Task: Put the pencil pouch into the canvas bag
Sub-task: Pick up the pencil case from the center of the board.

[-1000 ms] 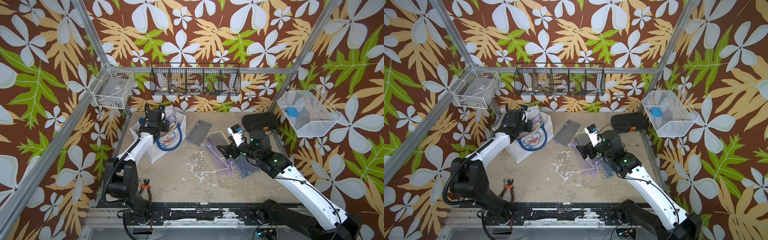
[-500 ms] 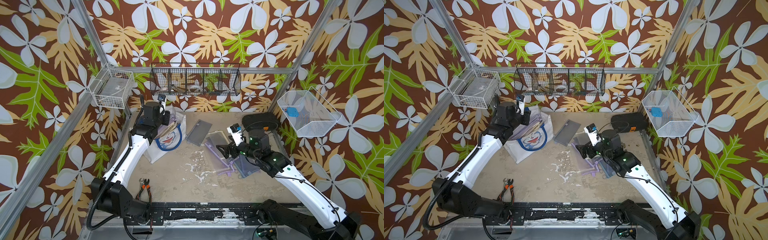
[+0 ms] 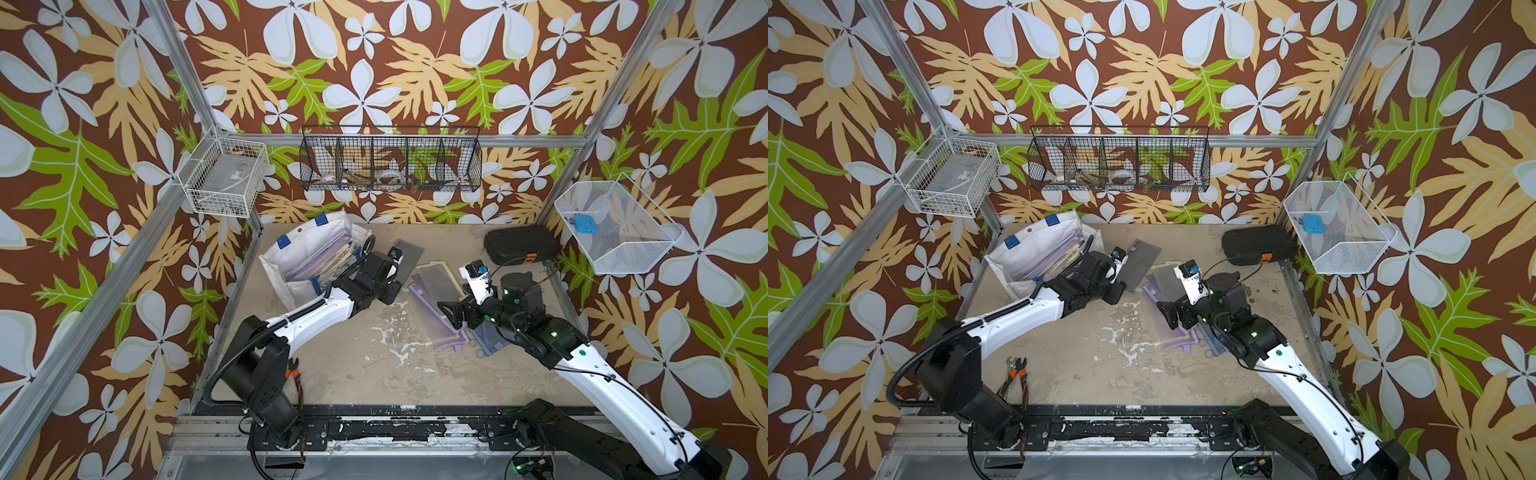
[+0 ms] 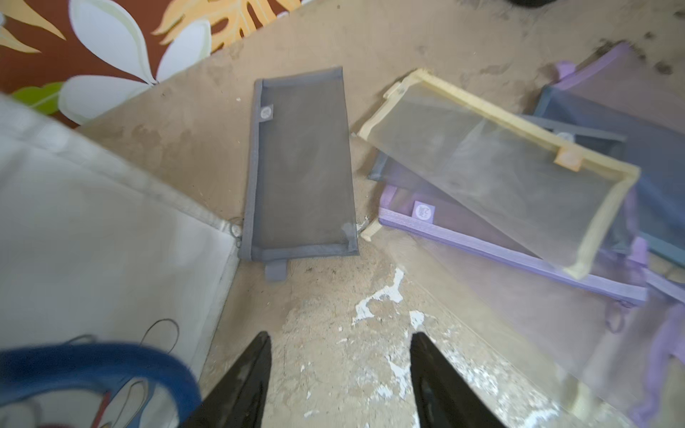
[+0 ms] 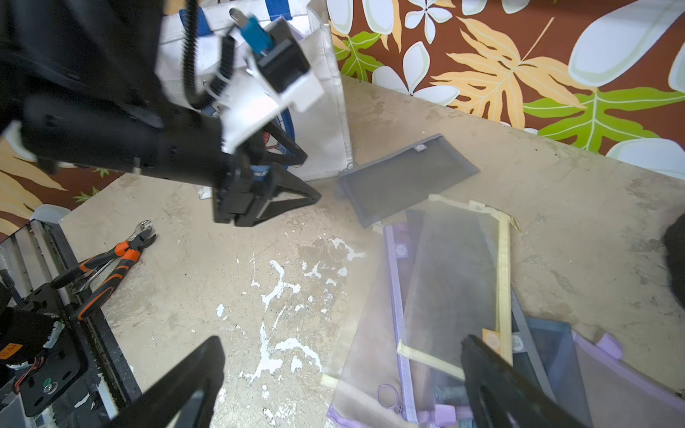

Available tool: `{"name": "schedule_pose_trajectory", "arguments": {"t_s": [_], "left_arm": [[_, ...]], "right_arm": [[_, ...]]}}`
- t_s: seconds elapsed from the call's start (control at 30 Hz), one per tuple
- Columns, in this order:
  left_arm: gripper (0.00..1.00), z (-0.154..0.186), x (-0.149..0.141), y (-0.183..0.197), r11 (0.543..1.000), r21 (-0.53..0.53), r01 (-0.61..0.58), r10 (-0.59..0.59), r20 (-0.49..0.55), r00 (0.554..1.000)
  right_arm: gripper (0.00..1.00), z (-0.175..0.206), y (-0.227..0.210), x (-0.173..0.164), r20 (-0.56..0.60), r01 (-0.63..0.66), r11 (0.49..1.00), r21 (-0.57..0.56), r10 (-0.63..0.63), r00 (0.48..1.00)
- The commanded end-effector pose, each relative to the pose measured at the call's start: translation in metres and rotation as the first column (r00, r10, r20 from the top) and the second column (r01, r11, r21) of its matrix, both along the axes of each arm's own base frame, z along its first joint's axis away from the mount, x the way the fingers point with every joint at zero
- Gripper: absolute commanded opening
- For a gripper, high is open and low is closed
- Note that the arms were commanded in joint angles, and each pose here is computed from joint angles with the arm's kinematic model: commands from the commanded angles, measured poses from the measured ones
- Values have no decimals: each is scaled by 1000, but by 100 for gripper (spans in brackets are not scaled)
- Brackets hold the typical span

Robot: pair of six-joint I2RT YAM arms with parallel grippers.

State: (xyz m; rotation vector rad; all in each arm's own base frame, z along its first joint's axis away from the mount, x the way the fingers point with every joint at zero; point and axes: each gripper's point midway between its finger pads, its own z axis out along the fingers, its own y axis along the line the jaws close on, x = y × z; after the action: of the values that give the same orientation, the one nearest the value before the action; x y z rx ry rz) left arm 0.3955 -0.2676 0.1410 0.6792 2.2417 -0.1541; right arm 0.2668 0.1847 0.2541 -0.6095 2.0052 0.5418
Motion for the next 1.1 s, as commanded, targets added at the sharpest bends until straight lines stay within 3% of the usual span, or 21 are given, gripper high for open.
{"name": "schedule_pose_trajectory", "arguments": {"t_s": [0.0,0.17,0.3,0.4,0.9,0.97,1.07], "left_arm": [[63,-10,24,-19,999,23,30,-30,28,999],[72,-44,57,-34,997,72,-5,5,0,1000],[71,-58,86,-40,993,88,-72,71,16,997],[69,-81,98,-42,991,106,-87,90,-29,995],[79,-135,78,-20,973,208,-95,120,-108,987],[73,-142,75,-18,972,218,-88,116,-122,986],[52,-145,72,-18,973,218,-80,112,-136,984]], "right_arm": [[100,-5,-5,-3,-12,24,1000,-6,-24,1000],[100,-7,-9,-5,-12,34,999,-15,-34,999],[100,-8,-7,-4,-14,29,999,-17,-29,999],[100,-8,-7,-3,-11,29,999,-23,-29,1000],[100,-11,-7,2,3,31,999,-32,-30,1000],[100,-10,-7,2,5,33,999,-32,-33,999],[100,-10,-8,3,8,35,999,-35,-35,999]]}}
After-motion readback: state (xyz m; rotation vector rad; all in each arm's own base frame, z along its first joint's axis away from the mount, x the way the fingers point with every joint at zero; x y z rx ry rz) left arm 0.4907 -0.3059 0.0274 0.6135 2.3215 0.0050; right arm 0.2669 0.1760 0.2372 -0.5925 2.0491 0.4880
